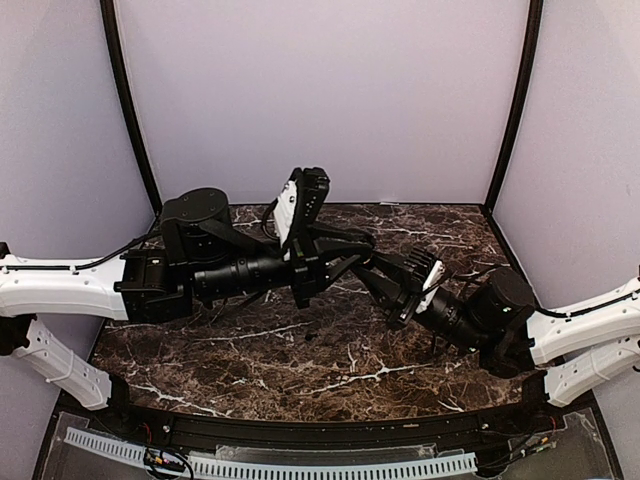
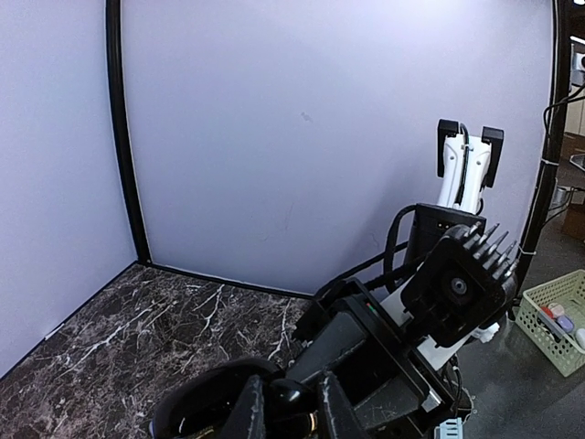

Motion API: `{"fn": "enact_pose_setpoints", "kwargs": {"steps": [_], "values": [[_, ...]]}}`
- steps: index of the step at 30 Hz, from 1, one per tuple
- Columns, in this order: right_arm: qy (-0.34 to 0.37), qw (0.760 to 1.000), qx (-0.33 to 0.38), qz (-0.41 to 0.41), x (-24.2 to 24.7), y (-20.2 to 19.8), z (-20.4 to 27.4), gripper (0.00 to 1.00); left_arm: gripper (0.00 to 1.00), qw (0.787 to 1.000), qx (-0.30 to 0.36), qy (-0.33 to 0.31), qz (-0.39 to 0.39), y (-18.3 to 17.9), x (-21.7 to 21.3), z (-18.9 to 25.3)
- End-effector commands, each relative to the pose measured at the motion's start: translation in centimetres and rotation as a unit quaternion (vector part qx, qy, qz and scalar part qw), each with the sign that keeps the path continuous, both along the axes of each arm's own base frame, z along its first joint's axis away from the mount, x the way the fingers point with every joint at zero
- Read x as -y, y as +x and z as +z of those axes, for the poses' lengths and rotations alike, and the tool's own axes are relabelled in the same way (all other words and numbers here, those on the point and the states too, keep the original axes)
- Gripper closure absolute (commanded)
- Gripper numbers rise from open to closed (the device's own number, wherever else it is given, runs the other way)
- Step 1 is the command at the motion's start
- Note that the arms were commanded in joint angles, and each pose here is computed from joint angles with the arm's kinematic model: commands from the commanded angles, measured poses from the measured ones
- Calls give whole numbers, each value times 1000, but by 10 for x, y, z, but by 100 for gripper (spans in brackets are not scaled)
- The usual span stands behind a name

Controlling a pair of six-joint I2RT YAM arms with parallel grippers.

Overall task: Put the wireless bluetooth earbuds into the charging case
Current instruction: Insert the right earbud into the right side groove of the charging case.

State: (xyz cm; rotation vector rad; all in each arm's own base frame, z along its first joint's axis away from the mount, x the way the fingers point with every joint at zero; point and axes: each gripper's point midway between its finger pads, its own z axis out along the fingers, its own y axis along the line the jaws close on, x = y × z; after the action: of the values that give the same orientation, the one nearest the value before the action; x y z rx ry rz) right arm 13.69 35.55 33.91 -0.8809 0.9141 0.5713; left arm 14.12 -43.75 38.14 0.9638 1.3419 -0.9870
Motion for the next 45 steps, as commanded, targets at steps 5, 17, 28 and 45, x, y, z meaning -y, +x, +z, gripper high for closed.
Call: {"fn": "enact_pose_setpoints", "kwargs": {"steps": [5,17,28,45], "values": [[47,999,13,9,9,-5,34,100,96,1000,5,28,10,5,2,-8],[51,998,9,21,9,-9,32,100,85,999,10,32,19,8,0,-4],[59,998,-4,29,8,-9,31,100,75,999,18,28,22,8,-3,3],[89,992,-50,72,2,-15,22,100,73,999,20,23,42,15,-6,10]]}}
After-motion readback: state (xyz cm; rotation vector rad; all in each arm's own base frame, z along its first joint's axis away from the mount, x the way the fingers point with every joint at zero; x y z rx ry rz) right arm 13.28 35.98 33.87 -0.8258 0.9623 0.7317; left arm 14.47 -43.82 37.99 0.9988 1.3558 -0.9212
